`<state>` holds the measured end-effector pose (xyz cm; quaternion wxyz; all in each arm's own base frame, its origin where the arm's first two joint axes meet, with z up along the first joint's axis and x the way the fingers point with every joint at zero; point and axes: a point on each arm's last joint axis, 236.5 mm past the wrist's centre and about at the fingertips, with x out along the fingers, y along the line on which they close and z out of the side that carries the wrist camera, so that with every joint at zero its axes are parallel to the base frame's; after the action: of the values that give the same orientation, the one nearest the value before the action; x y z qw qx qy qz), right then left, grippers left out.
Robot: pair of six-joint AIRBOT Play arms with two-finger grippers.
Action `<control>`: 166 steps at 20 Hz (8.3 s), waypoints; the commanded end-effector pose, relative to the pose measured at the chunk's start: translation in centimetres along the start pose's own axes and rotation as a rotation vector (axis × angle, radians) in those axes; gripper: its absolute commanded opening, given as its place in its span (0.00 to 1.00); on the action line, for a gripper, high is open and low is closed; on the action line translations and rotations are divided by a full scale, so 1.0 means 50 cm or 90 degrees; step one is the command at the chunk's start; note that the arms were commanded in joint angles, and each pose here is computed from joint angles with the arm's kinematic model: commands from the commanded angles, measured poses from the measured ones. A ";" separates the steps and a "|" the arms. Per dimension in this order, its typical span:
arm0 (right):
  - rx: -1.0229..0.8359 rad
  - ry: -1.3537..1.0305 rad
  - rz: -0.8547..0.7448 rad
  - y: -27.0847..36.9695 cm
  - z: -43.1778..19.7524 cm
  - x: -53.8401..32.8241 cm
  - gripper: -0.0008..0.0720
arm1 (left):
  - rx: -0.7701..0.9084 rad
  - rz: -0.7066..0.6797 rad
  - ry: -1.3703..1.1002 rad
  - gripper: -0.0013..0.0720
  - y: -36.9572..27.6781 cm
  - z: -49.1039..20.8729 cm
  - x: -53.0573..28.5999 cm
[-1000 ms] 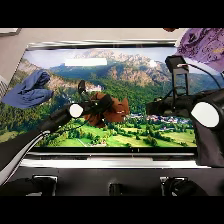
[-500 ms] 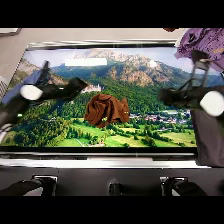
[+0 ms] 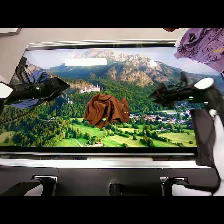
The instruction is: Fold the clothes and pants, and hang the long-sleeved shirts on hangers.
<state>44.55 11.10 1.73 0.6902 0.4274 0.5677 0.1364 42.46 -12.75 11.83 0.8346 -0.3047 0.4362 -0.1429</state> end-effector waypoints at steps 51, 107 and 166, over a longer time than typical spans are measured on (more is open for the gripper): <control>0.006 0.070 0.001 -0.055 -0.055 0.292 0.06 | -0.085 0.090 0.286 0.94 0.067 -0.462 0.194; -0.541 -0.693 -0.095 0.490 -0.016 -0.630 0.05 | 0.120 0.095 -0.466 0.04 -0.074 0.281 -0.508; 0.089 0.128 -0.151 -0.168 -0.494 0.053 0.60 | -0.041 0.197 0.025 0.04 0.284 0.003 0.058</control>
<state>23.19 17.04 -3.68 0.6196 0.3888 0.6780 0.0728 43.95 -3.18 1.06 0.8282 -0.2577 0.4977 -0.0047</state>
